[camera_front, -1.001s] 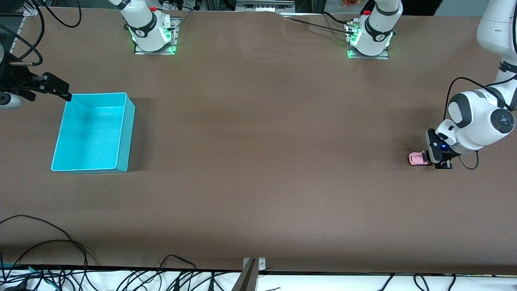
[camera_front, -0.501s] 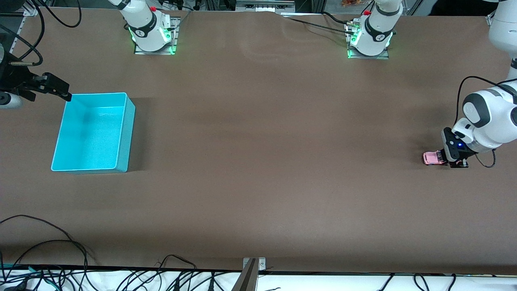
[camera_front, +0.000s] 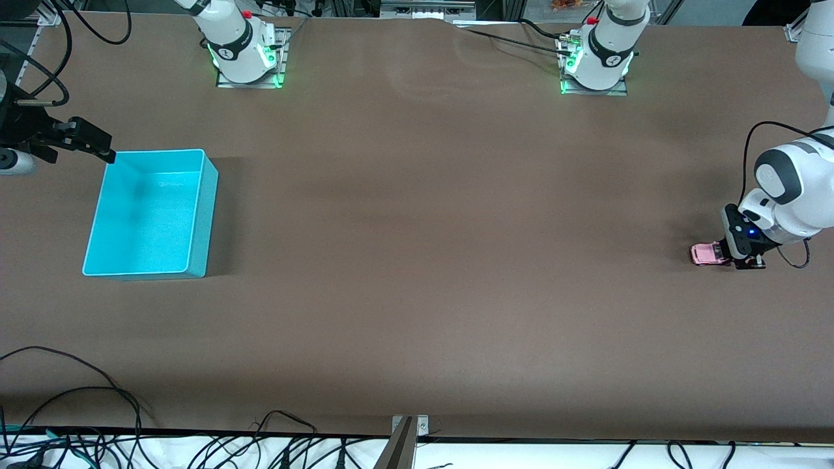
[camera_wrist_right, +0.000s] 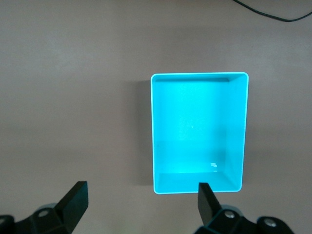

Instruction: Wind and store pink jeep toy

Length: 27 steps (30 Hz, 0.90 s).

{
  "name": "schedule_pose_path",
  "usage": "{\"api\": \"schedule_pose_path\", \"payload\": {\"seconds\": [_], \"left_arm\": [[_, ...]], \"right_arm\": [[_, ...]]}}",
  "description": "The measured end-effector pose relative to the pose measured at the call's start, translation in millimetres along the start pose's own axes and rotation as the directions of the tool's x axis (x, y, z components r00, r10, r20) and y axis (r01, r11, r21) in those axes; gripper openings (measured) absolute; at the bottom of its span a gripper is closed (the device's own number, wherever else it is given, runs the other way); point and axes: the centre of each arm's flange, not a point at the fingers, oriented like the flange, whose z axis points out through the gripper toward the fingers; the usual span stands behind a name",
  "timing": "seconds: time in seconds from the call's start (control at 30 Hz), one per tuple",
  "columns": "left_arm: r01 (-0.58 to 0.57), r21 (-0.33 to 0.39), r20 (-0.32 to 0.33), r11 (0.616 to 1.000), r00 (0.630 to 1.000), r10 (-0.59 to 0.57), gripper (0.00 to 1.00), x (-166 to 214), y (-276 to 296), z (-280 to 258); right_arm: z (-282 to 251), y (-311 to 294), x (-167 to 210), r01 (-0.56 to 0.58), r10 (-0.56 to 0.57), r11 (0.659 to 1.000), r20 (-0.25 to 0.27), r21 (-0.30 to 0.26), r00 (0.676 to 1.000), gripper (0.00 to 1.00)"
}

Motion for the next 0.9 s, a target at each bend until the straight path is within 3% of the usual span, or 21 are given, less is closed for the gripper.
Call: {"api": "schedule_pose_path", "payload": {"seconds": [0.77,0.9], "left_arm": [[-0.012,0.001,0.0,1.0,1.0,0.012,0.51,-2.5,0.0,0.2],[-0.009,-0.008,-0.002,1.0,1.0,0.009,0.63,-6.3,3.2,4.8]], "right_arm": [[0.0,0.0,0.0,0.0,0.0,1.0,0.0,0.0,1.0,1.0],[0.0,0.0,0.0,0.0,0.0,1.0,0.0,0.0,1.0,1.0]]}}
